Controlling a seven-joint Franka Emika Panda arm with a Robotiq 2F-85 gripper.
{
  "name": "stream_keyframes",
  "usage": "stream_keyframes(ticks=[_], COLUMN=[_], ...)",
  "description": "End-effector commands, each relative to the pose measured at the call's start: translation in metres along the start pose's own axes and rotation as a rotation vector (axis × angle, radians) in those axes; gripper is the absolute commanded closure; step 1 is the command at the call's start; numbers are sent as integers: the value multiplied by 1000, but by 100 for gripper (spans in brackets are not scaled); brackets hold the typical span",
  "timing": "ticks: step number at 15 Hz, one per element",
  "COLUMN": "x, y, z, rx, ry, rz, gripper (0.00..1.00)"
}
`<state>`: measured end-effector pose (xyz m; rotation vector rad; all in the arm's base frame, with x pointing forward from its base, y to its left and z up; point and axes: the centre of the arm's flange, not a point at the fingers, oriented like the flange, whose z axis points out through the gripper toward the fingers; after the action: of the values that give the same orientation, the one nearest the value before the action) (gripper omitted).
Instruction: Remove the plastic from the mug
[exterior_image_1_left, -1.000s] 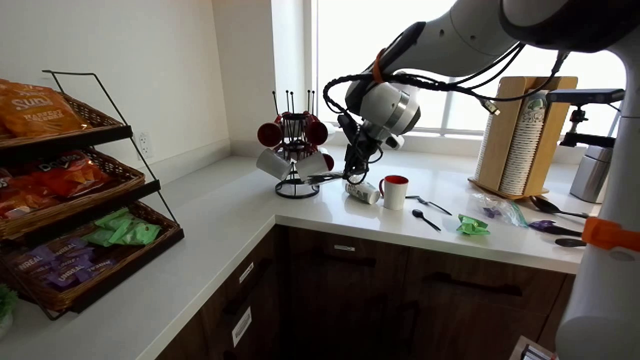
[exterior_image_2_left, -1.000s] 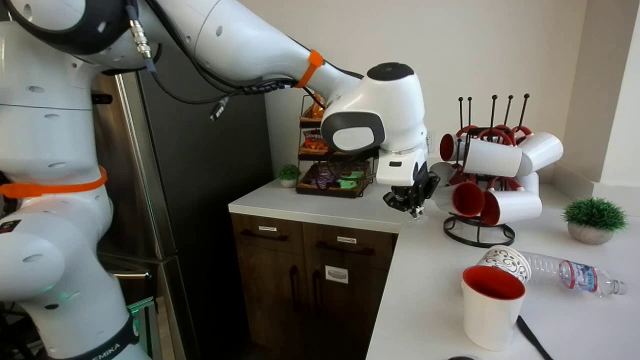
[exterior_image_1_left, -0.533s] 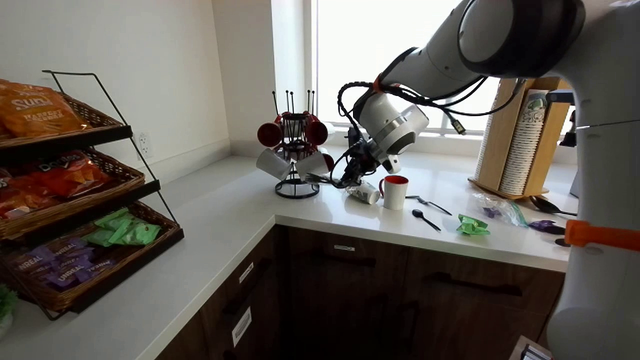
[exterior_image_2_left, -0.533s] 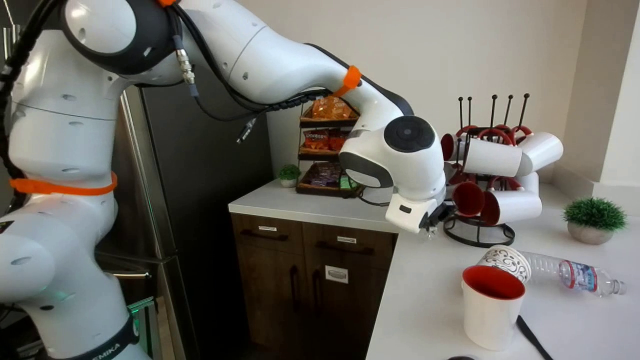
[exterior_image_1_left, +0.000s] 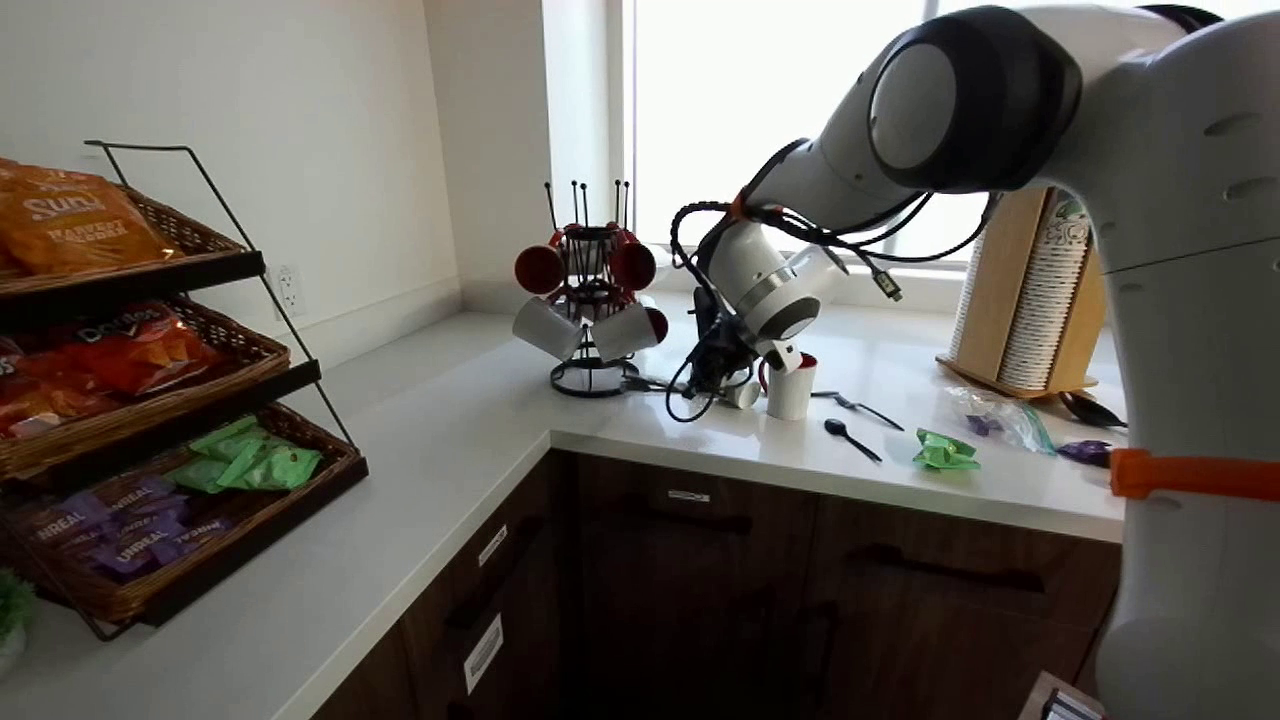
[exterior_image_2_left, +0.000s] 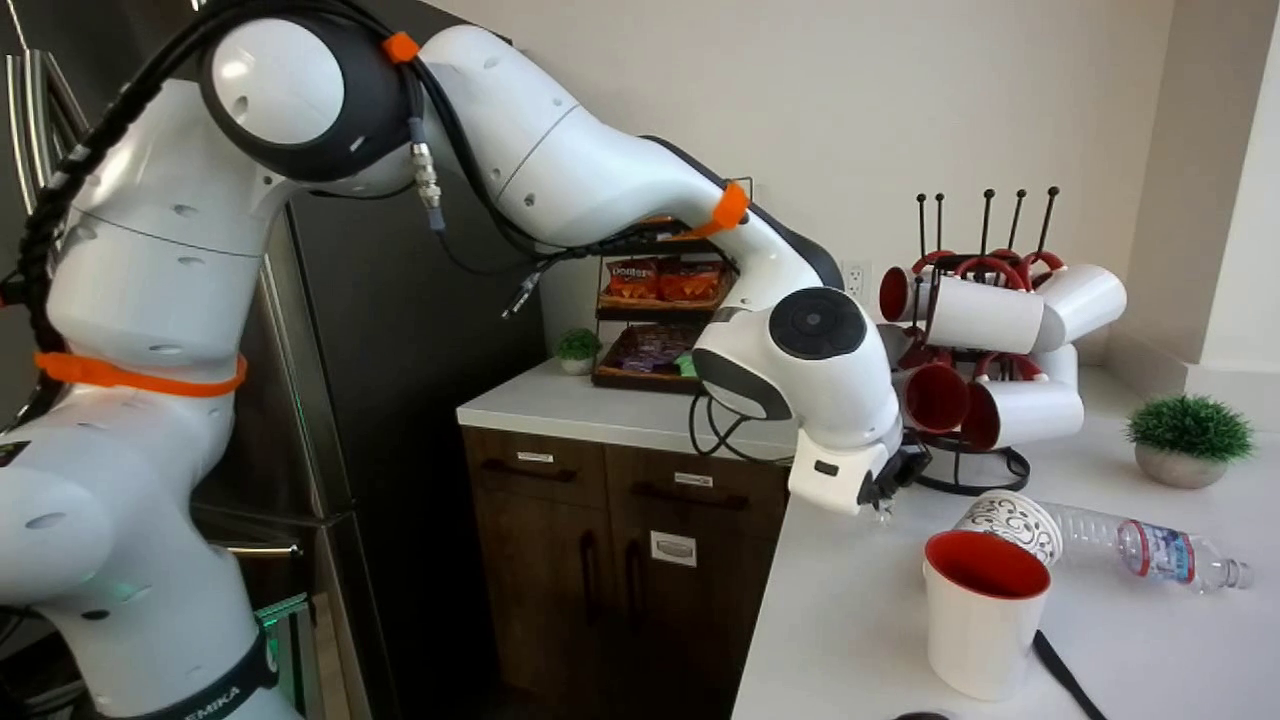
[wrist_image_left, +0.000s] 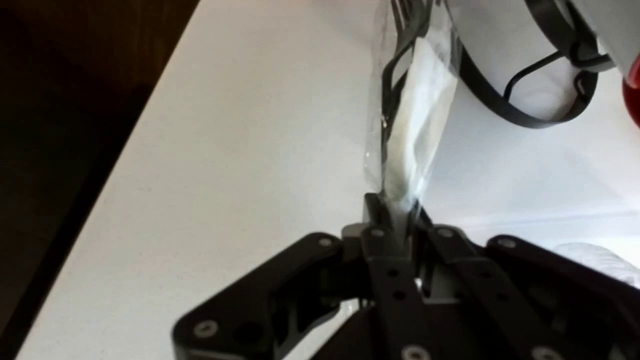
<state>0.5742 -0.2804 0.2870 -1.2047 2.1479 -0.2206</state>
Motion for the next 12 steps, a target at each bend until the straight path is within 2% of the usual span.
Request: stream_keyframes(ticks=[1, 3, 5, 8, 10, 12], x=[0, -7, -19, -33, -40, -50], y=[4, 4, 1, -11, -20, -23], z=[8, 0, -18, -55, -85, -122], rx=[26, -1, -65, -133, -166, -244], ry=[70, 93, 121, 194, 239, 234], rz=[-71, -106, -181, -272, -365, -494], gripper=[57, 42, 26, 4, 0, 0])
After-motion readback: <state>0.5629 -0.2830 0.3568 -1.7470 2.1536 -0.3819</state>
